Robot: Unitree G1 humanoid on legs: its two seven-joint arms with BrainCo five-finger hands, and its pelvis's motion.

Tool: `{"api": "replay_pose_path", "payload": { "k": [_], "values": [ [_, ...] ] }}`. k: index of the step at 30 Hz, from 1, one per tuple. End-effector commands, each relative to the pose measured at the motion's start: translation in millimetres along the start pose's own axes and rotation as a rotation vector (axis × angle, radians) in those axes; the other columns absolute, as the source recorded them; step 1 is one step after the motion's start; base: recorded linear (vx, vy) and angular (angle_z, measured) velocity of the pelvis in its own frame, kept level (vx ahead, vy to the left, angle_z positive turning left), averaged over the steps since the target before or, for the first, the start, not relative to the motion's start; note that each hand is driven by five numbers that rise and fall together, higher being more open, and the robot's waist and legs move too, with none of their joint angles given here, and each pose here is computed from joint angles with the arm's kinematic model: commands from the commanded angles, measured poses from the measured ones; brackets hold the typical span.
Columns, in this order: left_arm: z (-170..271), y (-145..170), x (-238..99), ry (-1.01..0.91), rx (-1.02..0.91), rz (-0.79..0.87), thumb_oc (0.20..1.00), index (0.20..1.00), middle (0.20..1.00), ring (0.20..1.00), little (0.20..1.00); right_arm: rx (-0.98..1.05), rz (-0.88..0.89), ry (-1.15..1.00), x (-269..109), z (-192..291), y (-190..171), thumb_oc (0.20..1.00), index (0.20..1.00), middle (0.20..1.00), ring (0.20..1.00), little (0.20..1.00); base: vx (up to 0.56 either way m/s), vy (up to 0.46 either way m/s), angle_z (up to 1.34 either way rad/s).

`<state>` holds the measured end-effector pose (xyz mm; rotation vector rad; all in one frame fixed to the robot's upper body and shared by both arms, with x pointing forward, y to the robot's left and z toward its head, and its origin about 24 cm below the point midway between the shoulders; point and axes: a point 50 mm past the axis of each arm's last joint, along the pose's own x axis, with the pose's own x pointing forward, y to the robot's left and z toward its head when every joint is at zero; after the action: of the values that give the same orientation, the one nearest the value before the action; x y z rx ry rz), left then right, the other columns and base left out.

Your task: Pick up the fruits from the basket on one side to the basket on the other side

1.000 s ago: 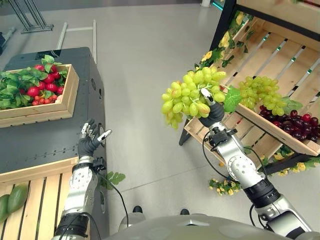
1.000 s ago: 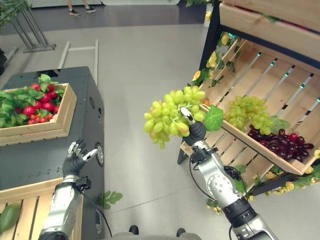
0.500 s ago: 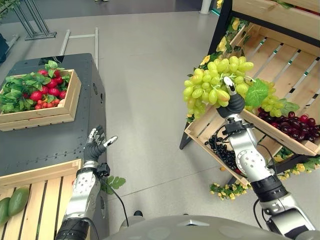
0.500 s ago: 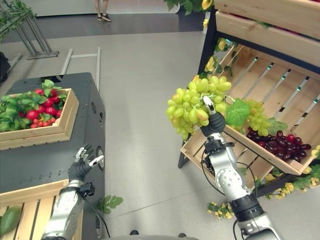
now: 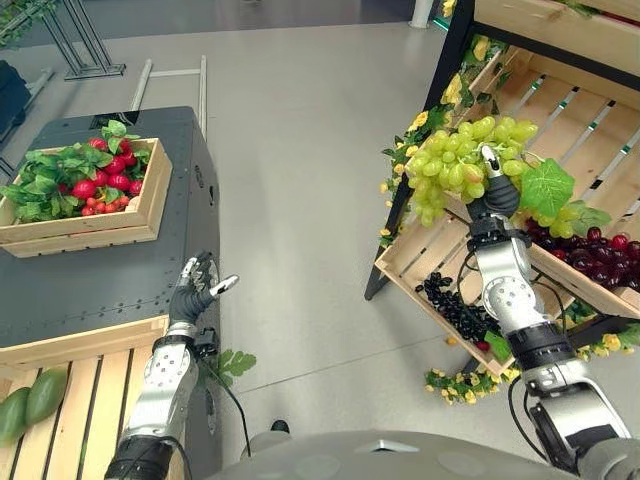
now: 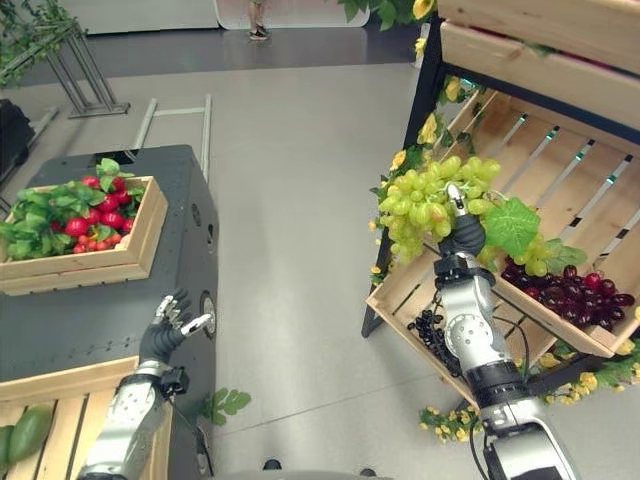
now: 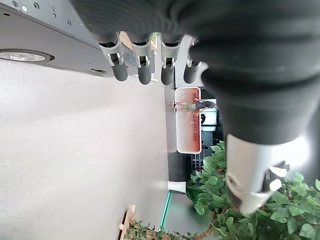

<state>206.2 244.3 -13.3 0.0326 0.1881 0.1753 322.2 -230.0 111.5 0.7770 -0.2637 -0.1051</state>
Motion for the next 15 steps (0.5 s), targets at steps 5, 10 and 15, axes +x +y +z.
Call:
{"api": "replay_pose_path", "payload": {
  "k": [5,10,15],
  "values": [
    [27.9,11.0,11.1,-0.112,0.055,-0.025,1.0,1.0,1.0,1.0,1.0,-0.013,0.059,-0.274,36.9,64.5,30.9,0.2,0.2,0.2,0.2,0.2,-0.01,-0.01,0.07],
    [25.4,10.5,9.8,-0.1,0.056,-0.038,1.0,1.0,1.0,1.0,1.0,-0.045,-0.029,-0.32,47.1,83.0,19.2,0.2,0.2,0.2,0.2,0.2,-0.01,-0.008,0.1],
    [23.8,9.4,9.7,-0.09,0.054,-0.048,1.0,1.0,1.0,1.0,1.0,-0.047,-0.088,-0.366,52.7,99.8,11.8,0.2,0.2,0.2,0.2,0.2,0.0,-0.017,0.04]
  ]
}}
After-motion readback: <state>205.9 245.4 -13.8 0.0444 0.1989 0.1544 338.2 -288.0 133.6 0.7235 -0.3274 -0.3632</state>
